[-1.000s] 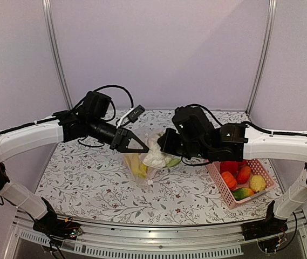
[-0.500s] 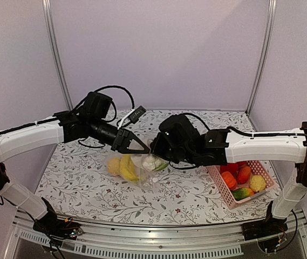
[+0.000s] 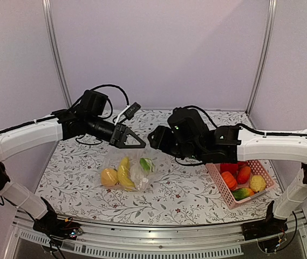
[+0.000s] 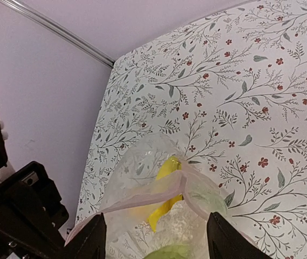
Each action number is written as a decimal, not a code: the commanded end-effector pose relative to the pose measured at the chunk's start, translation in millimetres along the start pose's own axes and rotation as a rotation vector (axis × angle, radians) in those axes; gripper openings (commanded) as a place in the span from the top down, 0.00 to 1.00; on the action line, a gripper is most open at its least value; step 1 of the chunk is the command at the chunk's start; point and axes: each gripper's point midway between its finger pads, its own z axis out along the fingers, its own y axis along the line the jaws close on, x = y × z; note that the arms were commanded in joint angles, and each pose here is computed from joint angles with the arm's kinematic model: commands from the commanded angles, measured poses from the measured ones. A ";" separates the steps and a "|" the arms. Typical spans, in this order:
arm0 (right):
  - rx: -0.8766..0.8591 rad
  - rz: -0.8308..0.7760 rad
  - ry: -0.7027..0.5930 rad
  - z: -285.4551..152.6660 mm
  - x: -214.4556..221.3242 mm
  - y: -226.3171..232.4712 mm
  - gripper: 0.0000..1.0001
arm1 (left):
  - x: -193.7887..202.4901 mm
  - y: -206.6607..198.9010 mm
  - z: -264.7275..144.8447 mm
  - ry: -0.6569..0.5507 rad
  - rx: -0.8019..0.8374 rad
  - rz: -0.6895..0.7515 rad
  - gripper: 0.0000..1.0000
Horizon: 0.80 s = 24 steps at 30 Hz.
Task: Place the food in the zip-top bag and seal the zipper
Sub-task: Place the fake vegetable in the zipper food storage bag.
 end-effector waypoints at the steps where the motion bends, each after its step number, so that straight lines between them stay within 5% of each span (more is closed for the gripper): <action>1: -0.025 -0.010 -0.031 -31.6 -15.3 -3.1 0.35 | -4.3 15.7 -3.0 -0.020 -0.027 -0.033 1.00; 9: 0.010 -0.094 -0.023 -54.2 -13.1 -30.4 0.34 | -5.7 14.7 -5.2 -0.025 -0.015 -0.029 1.00; 24: 0.087 -0.212 0.193 -22.0 34.5 -59.2 0.41 | -4.3 15.6 -3.5 -0.021 -0.006 -0.034 1.00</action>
